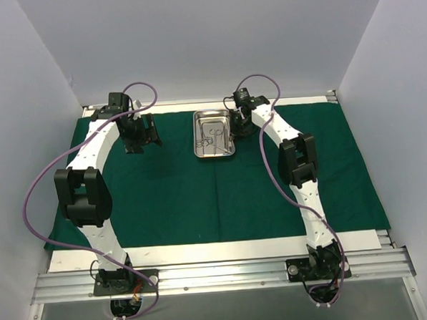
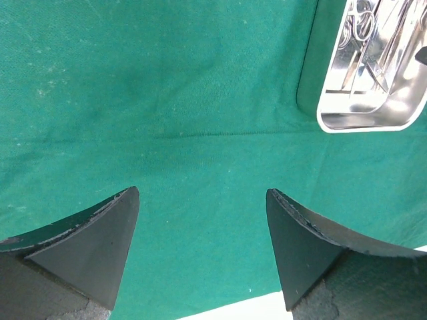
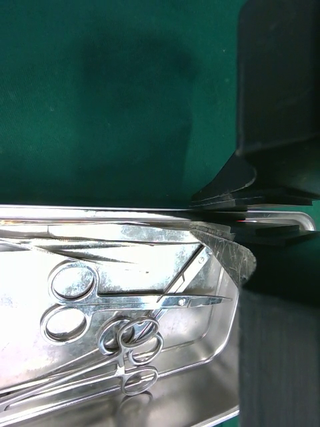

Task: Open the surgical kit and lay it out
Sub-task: Pick up the container from the surgical kit.

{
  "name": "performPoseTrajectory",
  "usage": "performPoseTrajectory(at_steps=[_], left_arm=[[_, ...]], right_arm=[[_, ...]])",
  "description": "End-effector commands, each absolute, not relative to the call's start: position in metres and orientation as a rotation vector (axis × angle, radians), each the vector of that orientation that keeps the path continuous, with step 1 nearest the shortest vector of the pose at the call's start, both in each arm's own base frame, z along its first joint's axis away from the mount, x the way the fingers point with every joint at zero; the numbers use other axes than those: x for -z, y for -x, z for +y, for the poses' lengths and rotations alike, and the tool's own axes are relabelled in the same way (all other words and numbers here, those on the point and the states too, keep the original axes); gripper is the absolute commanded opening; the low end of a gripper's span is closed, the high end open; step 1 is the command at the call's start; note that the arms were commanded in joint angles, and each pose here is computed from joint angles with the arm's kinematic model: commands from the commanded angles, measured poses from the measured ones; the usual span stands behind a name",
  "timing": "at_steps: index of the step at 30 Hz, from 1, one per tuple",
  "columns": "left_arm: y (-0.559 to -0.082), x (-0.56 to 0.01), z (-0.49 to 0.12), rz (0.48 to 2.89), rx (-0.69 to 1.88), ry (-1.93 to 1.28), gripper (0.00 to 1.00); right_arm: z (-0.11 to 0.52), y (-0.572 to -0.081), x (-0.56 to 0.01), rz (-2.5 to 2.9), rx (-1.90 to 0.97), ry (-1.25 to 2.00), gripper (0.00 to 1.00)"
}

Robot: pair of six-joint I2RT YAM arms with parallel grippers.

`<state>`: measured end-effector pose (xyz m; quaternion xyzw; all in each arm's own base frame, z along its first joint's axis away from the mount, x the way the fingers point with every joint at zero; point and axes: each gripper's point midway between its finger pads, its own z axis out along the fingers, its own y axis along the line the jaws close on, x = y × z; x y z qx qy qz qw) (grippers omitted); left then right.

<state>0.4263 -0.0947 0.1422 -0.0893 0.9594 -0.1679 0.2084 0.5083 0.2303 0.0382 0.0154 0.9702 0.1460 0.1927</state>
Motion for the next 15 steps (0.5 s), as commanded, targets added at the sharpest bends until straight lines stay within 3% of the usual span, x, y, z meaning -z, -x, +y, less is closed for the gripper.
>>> performPoseTrajectory(at_steps=[1,7,15], left_arm=[[-0.435,-0.156,-0.098,2.626,0.508,0.236,0.86],[-0.437,-0.153,-0.102,2.626,0.530,0.241,0.85],[-0.440,-0.152,-0.104,2.627,0.549,0.229,0.85]], right_arm=[[0.233,-0.512,-0.052,2.710,-0.448,-0.072,0.00],[0.237,-0.529,-0.108,2.537,-0.563,-0.175,0.00],[0.221,-0.519,-0.138,2.471,-0.619,-0.265,0.00]])
